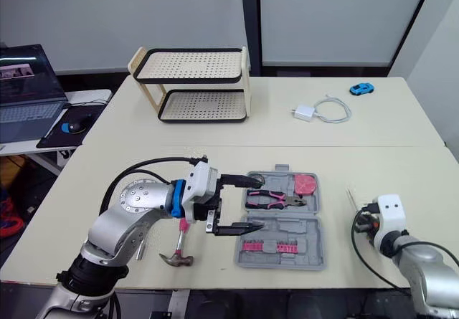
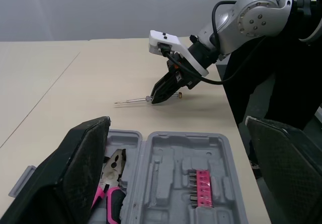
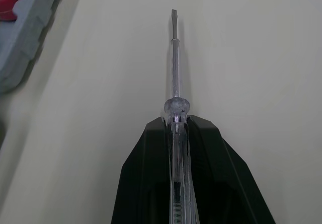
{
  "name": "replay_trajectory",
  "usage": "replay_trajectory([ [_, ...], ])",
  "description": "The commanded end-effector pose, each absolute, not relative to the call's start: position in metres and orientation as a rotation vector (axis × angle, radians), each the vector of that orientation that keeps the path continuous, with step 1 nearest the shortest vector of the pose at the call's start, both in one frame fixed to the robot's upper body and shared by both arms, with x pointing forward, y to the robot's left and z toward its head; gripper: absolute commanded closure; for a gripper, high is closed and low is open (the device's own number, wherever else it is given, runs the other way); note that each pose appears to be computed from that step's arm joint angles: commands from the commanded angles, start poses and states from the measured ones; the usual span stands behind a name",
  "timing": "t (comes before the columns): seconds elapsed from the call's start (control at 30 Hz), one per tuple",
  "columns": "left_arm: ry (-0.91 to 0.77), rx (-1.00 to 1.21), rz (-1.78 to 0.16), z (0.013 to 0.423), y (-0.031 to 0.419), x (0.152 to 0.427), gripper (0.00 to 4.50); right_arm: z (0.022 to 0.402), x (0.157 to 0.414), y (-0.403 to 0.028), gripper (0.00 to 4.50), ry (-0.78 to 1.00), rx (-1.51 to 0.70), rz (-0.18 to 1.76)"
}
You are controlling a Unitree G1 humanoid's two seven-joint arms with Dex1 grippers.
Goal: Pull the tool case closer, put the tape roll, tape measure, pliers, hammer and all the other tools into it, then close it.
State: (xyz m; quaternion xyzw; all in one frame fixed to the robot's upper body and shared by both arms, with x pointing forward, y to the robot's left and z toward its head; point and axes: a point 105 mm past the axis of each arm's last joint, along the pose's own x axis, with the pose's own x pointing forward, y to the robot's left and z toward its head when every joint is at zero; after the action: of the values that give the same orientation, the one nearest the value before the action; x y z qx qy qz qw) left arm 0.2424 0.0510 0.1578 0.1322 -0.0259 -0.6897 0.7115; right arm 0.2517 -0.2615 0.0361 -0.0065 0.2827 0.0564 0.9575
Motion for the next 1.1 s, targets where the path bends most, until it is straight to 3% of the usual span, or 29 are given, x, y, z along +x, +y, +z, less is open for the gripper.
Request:
replay_trajectory([
  [0.03,-0.102,0.339,-1.584,0.163,0.053,0.228,0.0,0.052,0.247,-0.257,4.24,0.515,-0.013,0.076],
  [0.5,-0.086,0.334,-1.575,0.16,0.054,0.221,0.0,0.033,0.222,-0.233,4.24,0.583,0.056,0.041],
  [0.9,-0.088,0.322,-1.561,0.159,0.049,0.221,0.0,0.054,0.225,-0.238,0.08,0.539,0.033,0.066],
  [1.1,-0.104,0.301,-1.576,0.161,0.047,0.22,0.0,0.091,0.231,-0.24,0.02,0.505,-0.076,0.214],
])
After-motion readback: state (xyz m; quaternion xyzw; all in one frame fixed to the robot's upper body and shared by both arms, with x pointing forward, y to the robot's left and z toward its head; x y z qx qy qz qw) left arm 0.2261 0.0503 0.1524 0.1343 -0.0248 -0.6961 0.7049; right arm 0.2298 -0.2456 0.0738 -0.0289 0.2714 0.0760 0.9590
